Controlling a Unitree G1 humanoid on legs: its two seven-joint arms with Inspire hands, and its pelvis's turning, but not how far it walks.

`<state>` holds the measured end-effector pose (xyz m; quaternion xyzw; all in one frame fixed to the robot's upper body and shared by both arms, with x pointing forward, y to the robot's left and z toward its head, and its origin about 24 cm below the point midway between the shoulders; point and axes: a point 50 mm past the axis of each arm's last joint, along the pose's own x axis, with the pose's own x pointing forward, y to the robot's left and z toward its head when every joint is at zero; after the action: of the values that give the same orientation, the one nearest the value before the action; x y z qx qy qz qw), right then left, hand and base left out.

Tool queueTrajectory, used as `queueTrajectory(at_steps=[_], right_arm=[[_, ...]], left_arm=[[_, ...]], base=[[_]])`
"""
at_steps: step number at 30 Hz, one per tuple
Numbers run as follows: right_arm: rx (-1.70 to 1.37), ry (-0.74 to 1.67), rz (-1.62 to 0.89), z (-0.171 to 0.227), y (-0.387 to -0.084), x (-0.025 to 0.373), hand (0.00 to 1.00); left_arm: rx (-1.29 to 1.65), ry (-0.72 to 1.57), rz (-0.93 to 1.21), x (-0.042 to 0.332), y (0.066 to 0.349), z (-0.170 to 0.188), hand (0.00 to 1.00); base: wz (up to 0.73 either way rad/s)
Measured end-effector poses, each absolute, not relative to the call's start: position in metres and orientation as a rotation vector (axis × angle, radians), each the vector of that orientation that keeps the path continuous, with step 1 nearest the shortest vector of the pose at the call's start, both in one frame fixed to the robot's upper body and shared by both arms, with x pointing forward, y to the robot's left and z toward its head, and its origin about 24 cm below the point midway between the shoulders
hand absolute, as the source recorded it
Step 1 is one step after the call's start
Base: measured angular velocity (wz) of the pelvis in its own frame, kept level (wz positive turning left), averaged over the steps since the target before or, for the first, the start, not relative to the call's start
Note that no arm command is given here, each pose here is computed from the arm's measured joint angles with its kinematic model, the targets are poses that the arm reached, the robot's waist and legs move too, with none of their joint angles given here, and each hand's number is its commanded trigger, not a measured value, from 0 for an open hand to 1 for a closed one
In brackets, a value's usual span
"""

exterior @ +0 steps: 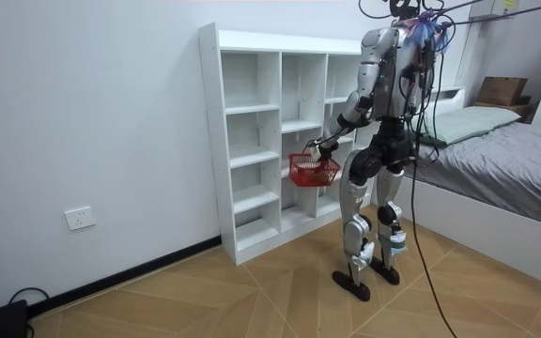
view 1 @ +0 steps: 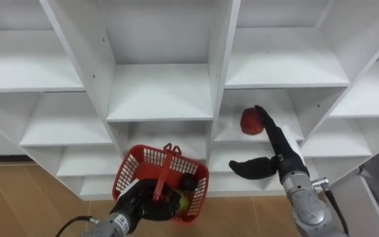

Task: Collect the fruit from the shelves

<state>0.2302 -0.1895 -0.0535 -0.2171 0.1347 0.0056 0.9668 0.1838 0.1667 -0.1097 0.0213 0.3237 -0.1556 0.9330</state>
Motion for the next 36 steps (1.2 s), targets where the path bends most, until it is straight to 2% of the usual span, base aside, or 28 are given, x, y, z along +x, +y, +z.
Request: queueTrajectory(at_steps=[9,23,36], right_arm=[[-0.41,0.278,-0.126,-0.05,-0.212,0.231,0.0],[-0.411,0.304,-0.296,-0.045,-0.254,0.229,0.0],[-0.425,0.229,-0.422,-0.013,-0.273,0.278,0.0]], left_arm=[[0.029,0.686,-0.26,0.165,0.18,-0.114,1.0],[0.019,0.702,-0.23,0.158,0.192,-0.115,1.0],[0.092,0.712,-0.289,0.168,0.201,-0.11,1.0]], base=[[0.0],[0.06],[-0.02]])
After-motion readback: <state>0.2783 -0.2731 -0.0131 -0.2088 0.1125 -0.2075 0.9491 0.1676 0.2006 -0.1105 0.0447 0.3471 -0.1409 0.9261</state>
